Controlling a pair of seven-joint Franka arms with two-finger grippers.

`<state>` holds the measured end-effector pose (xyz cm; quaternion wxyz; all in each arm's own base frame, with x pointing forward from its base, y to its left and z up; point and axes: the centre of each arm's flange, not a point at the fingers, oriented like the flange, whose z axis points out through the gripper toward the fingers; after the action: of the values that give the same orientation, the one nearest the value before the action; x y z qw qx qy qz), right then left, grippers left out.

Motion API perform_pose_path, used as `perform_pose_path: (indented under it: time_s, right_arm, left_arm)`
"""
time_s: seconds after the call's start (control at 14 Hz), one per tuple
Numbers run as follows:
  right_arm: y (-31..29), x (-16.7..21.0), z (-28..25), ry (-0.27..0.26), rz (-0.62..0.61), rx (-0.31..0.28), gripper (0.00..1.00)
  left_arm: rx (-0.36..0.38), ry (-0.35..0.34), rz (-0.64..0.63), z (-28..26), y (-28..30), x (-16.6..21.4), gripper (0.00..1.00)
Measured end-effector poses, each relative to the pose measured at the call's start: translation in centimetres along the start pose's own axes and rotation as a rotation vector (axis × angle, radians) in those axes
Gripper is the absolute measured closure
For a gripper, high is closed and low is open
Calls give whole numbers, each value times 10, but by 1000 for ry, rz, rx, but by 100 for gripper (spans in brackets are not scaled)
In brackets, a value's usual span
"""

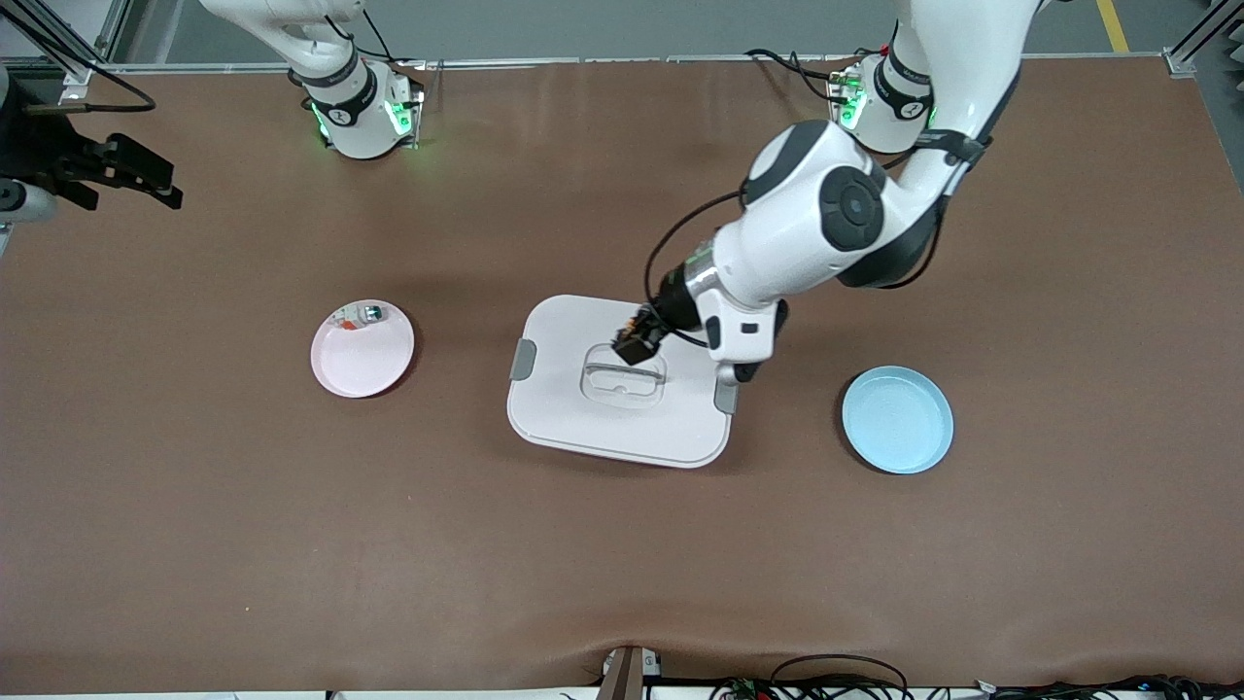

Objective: Transfer orange switch to right arm and place
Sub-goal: 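Carry the switch with the left gripper over the white box, then hold the switch with the left gripper while the right gripper reaches it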

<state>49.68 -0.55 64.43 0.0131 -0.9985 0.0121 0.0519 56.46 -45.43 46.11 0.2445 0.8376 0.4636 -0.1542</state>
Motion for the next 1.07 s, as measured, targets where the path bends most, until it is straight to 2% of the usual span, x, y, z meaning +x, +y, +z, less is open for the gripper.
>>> perform_pose_path:
  time_s: [0.21, 0.29, 0.43, 0.57, 0.64, 0.86, 1.07]
  right_arm:
    - [22, -2, -1, -11, 33, 10, 0]
    - [25, -3, 0, -21, 41, 38, 0]
    - [19, -4, -3, -21, 87, 184, 0]
    - [7, -6, -12, -9, 155, 319, 0]
    - [-3, -7, -15, 19, 170, 365, 0]
    - [-62, -21, 3, 155, 205, 485, 0]
    - [-137, -46, 32, 235, 258, 523, 0]
  left_arm:
    - [-30, -43, -38, 23, 5, -39, 27]
    - [-35, -70, -48, 29, 5, -49, 27]
    - [-51, -127, -88, 37, 6, -66, 27]
    - [-66, -152, -142, 40, 6, -79, 27]
    - [-73, -159, -172, 42, 5, -87, 27]
    - [-78, -172, -238, 47, 2, -104, 27]
    - [-83, -180, -264, 55, 0, -111, 27]
